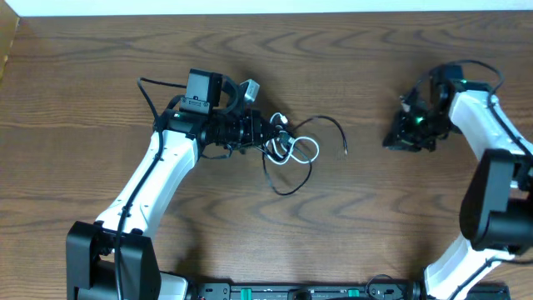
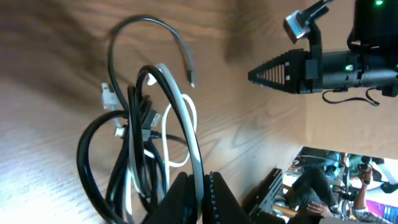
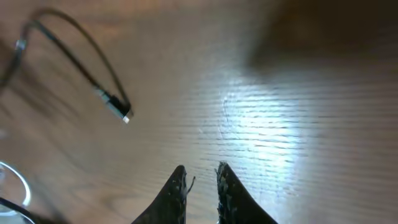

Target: Untangle cables

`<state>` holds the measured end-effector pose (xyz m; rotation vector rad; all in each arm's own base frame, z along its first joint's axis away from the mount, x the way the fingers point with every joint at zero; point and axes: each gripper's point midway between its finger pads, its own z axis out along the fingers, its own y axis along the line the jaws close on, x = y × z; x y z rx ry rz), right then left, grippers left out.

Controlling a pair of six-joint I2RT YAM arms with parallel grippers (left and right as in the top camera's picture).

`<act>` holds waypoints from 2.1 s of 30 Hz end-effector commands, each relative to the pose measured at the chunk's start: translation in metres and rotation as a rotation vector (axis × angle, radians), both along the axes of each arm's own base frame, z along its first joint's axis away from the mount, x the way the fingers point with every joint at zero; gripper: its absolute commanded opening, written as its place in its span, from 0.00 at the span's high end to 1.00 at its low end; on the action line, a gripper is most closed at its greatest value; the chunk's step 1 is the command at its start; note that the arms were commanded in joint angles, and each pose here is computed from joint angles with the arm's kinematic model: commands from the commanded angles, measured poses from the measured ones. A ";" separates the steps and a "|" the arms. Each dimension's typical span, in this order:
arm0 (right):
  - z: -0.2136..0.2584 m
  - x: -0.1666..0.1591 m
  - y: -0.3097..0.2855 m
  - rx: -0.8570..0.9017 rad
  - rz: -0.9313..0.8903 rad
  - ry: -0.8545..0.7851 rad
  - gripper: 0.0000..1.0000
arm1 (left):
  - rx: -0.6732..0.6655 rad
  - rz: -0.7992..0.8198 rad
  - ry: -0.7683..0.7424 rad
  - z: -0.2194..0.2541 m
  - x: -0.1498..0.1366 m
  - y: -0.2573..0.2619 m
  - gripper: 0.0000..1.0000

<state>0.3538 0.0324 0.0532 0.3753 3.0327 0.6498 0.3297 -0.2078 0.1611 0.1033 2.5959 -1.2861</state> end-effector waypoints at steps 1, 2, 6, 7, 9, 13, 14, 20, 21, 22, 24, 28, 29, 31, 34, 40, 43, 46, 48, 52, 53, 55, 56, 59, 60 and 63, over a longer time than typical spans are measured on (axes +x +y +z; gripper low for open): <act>0.047 0.019 0.011 0.092 -0.022 -0.141 0.81 | -0.056 -0.017 -0.033 0.021 0.002 -0.006 0.92; 0.059 0.020 0.022 0.145 0.017 -0.187 0.75 | -0.058 -0.017 -0.036 0.021 0.002 -0.007 0.92; 0.092 0.017 0.054 0.263 0.106 -0.277 0.60 | -0.060 -0.012 -0.039 0.022 0.004 -0.007 0.92; 0.098 0.016 0.062 0.288 0.125 -0.291 0.59 | -0.064 -0.008 -0.039 0.023 0.005 -0.007 0.92; 0.107 0.015 0.083 0.334 0.177 -0.320 0.55 | -0.073 0.005 -0.037 0.025 0.008 -0.008 0.93; 0.106 0.013 0.121 0.331 0.302 -0.362 0.45 | -0.083 0.016 -0.039 0.028 0.010 -0.009 0.92; 0.104 0.011 0.130 0.323 0.329 -0.363 0.45 | -0.082 0.016 -0.039 0.028 0.010 -0.009 0.92; 0.081 0.005 0.158 0.188 0.342 -0.310 0.47 | -0.082 0.021 -0.029 0.027 0.010 -0.008 0.92; 0.076 0.002 0.162 0.167 0.349 -0.299 0.48 | -0.083 0.021 -0.029 0.027 0.010 -0.008 0.93; 0.072 0.001 0.164 0.153 0.353 -0.291 0.49 | -0.083 0.021 -0.029 0.027 0.010 -0.008 0.93; 0.061 -0.001 0.166 0.087 0.336 -0.262 0.54 | -0.083 0.021 -0.029 0.027 0.010 -0.008 0.93; 0.044 -0.001 0.162 0.002 0.294 -0.219 0.59 | -0.082 0.021 -0.028 0.027 0.010 -0.008 0.93; 0.041 -0.002 0.164 0.001 0.300 -0.212 0.60 | -0.082 0.021 -0.026 0.027 0.009 -0.008 0.92; 0.037 -0.003 0.165 0.000 0.300 -0.200 0.60 | -0.082 0.021 -0.025 0.026 0.009 -0.008 0.93; 0.025 -0.007 0.167 -0.011 0.307 -0.165 0.64 | -0.082 0.021 -0.025 0.027 0.009 -0.008 0.92; -0.015 -0.009 0.150 -0.139 0.231 -0.058 0.62 | -0.083 0.025 -0.021 0.027 0.010 -0.008 0.93; -0.032 -0.010 0.133 -0.219 0.199 -0.016 0.62 | -0.086 0.033 -0.006 0.026 0.009 -0.008 0.93; -0.038 -0.010 0.104 -0.313 0.163 0.018 0.65 | -0.079 0.077 0.025 0.024 0.013 -0.003 0.93; -0.035 -0.009 0.078 -0.382 0.124 0.033 0.66 | -0.066 0.126 0.046 0.021 0.018 0.004 0.93; -0.029 -0.011 0.016 -0.505 0.019 0.089 0.66 | -0.032 0.207 0.072 0.014 0.027 0.021 0.93; -0.029 -0.012 0.006 -0.519 0.001 0.102 0.65 | -0.026 0.217 0.077 0.013 0.028 0.023 0.92; -0.028 -0.017 -0.020 -0.546 -0.049 0.141 0.65 | -0.005 0.238 0.093 0.009 0.028 0.029 0.93; -0.027 -0.020 -0.034 -0.556 -0.076 0.161 0.66 | 0.010 0.251 0.102 0.006 0.027 0.032 0.93; -0.027 -0.024 -0.058 -0.549 -0.128 0.192 0.66 | 0.040 0.274 0.124 0.000 0.026 0.039 0.92; -0.027 -0.025 -0.064 -0.532 -0.131 0.200 0.66 | 0.045 0.277 0.125 -0.001 0.026 0.039 0.93; -0.028 -0.029 -0.069 -0.458 -0.153 0.219 0.69 | 0.047 0.279 0.124 -0.001 0.026 0.040 0.93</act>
